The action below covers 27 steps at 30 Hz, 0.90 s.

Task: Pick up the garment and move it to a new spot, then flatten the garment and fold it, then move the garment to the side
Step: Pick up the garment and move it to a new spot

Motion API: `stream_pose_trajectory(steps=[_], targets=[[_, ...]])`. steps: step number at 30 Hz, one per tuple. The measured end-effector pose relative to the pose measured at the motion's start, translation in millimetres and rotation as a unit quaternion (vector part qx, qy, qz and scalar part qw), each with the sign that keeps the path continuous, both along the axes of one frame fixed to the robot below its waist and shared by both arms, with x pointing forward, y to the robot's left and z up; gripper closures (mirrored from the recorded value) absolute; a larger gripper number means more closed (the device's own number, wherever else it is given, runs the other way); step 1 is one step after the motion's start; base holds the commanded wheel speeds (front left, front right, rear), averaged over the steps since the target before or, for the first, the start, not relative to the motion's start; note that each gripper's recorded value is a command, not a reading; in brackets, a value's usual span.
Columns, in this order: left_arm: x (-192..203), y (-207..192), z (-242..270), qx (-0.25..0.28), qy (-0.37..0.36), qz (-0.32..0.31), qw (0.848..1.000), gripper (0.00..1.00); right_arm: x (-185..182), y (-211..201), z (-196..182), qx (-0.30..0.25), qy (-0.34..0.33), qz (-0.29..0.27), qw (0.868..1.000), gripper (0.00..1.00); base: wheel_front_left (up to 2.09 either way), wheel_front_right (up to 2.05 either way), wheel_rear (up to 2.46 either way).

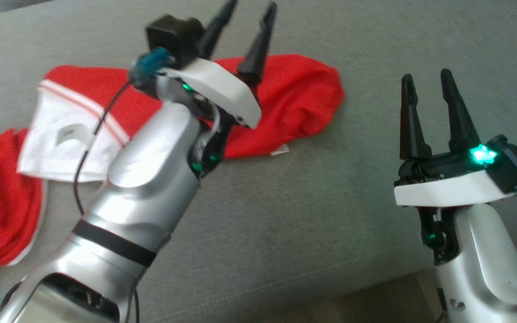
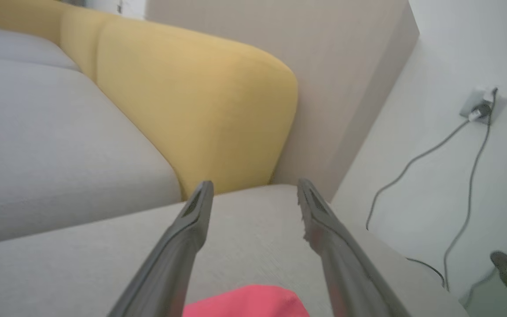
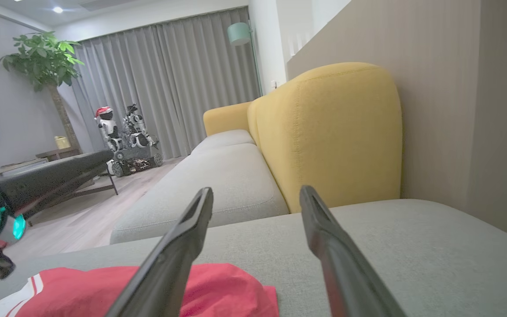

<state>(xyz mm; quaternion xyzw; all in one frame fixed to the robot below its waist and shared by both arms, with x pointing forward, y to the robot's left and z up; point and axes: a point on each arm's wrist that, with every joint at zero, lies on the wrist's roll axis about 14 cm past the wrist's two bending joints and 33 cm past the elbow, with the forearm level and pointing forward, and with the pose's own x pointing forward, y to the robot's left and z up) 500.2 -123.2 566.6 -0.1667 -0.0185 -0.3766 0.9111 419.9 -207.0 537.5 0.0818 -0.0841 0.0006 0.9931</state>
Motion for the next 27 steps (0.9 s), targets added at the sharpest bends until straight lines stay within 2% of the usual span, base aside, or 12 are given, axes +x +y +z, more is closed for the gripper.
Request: stream_pose_trajectory(steps=[6, 10, 15, 20, 27], targets=[[16, 61, 26, -0.008, -0.033, 0.083, 0.996, 0.00, 9, 21, 2, -0.002, -0.005, 0.029, 1.000, 0.00, 0.00, 0.00, 0.00], [8, 119, 13, 0.006, -0.023, 0.145, 0.989, 0.00, 8, 43, -7, -0.003, 0.008, 0.057, 0.998, 0.00, 0.00, 0.00, 0.00], [-21, 179, -9, 0.021, -0.006, 0.203, 0.979, 0.00, 5, 63, -9, 0.001, 0.014, 0.083, 0.996, 0.00, 0.00, 0.00, 0.00], [-56, 222, -19, 0.008, 0.009, 0.255, 0.967, 0.00, 1, 77, -7, 0.004, 0.012, 0.100, 0.995, 0.00, 0.00, 0.00, 0.00], [-100, 249, -32, -0.029, 0.028, 0.301, 0.953, 0.00, -11, 78, -14, 0.003, 0.024, 0.102, 0.995, 0.00, 0.00, 0.00, 0.00]])
